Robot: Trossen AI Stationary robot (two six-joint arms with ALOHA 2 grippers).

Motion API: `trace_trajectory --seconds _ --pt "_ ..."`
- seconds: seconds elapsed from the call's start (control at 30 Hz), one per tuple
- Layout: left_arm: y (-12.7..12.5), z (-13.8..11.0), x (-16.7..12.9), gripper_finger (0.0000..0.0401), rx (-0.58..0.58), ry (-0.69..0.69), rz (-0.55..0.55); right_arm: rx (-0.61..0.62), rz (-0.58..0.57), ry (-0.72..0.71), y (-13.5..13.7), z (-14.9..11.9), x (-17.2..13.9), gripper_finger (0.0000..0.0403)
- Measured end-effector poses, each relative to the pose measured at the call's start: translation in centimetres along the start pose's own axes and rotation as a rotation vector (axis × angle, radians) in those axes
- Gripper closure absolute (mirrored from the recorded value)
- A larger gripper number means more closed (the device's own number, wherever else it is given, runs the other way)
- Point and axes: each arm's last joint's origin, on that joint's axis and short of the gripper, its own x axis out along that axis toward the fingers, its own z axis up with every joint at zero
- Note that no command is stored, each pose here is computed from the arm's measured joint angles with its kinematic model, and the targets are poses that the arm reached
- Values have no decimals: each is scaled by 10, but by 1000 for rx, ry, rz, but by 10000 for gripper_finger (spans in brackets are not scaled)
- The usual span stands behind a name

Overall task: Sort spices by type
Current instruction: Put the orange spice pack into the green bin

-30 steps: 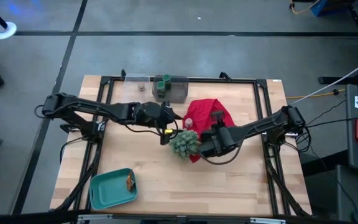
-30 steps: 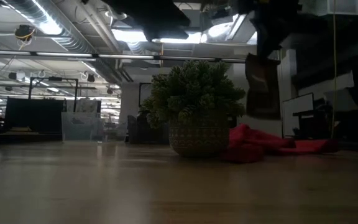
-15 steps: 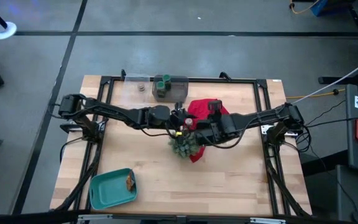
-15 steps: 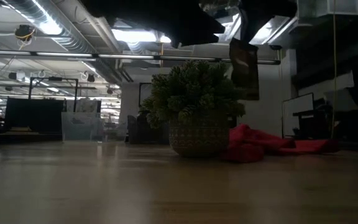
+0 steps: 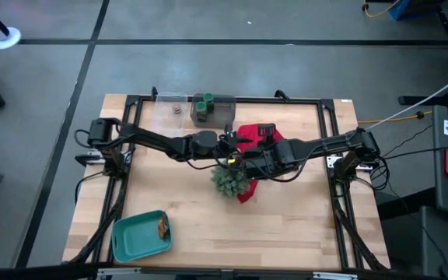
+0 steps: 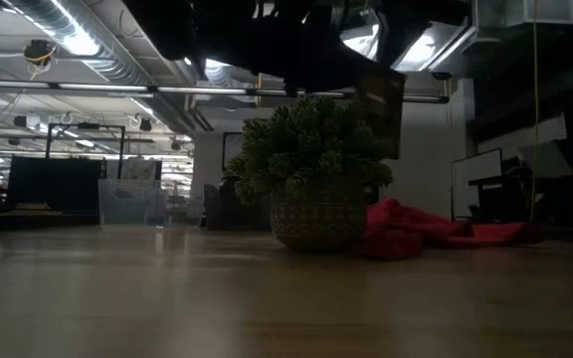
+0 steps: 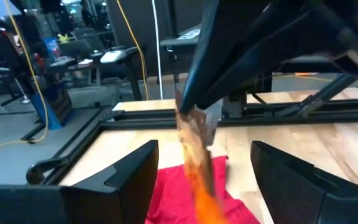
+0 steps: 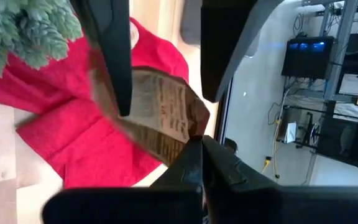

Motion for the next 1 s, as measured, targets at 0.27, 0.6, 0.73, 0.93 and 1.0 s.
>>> trace_trajectory --seconds 0.27,0.6,0.73,0.93,1.0 --pt "11 -10 6 177 -25 28 29 -1 0 -7 0 1 0 402" --pt "10 -11 6 373 24 26 -8 0 1 -10 0 1 0 402" --pt "9 -11 6 390 24 29 -13 1 1 -10 0 1 0 400" --pt "11 -5 2 397 14 39 -14 26 9 -30 0 4 0 368" --pt "12 -1 -2 399 11 55 -17 28 10 -32 0 4 0 347"
